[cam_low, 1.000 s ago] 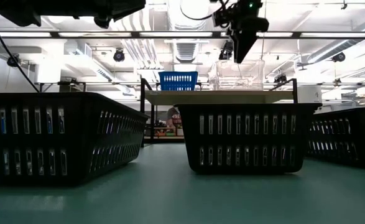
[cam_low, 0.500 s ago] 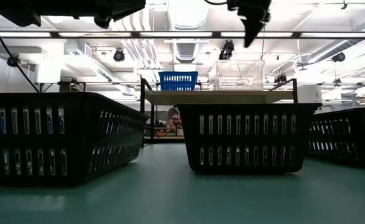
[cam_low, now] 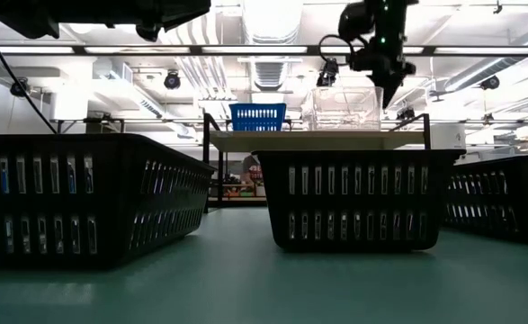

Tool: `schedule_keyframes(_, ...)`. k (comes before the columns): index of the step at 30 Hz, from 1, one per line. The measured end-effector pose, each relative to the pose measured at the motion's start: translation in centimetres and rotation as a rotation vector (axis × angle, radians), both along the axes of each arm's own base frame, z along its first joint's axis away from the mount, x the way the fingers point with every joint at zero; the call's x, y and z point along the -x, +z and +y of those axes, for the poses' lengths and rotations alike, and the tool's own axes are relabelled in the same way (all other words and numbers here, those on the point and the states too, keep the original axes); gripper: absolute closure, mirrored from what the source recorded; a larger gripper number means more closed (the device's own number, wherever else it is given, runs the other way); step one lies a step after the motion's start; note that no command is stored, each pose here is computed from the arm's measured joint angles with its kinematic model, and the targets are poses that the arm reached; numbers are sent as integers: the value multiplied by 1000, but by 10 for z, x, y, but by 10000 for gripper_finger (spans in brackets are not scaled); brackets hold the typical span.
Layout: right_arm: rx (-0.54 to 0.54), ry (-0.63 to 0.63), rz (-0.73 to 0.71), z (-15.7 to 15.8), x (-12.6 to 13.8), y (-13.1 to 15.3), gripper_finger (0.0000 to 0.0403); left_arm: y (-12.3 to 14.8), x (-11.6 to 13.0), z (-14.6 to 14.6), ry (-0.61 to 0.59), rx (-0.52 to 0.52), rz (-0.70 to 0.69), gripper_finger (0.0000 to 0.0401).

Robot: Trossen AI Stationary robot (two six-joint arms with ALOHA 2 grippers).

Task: Stack baskets on shelf by color
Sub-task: Put the center transparent bin on the shelf

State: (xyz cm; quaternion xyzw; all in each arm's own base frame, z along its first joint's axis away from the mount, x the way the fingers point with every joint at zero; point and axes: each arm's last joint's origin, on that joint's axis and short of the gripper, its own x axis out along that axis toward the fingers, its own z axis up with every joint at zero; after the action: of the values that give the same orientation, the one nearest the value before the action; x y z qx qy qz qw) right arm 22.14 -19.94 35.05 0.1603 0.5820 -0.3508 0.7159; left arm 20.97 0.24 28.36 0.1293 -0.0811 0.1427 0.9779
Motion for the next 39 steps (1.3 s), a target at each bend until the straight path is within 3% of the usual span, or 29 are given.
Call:
schedule_keyframes(4,-48,3,-85,-8,-2,-6,394,0,0,0,0,-1,0,322)
schedule_keyframes(10,-26,2,-137,-12,-5,-5,394,0,0,0,0,-1,0,322)
schedule_keyframes(14,-32,-13,-109,-12,-1,-5,394,0,0,0,0,-1,1,322)
schedule_keyframes(18,30,-61,-18,-16,6,-8,394,0,0,0,0,-1,1,322)
schedule_keyframes(22,-18,-66,-15,-17,7,-22,394,0,0,0,0,-1,1,322)
schedule_keyframes(26,-85,-33,-111,-18,-1,-30,394,0,0,0,0,-1,1,322)
schedule_keyframes(30,-54,3,-216,-20,-11,-26,394,0,0,0,0,-1,1,322)
schedule_keyframes(39,-34,11,-239,-21,-13,-20,394,0,0,0,1,-8,3,322)
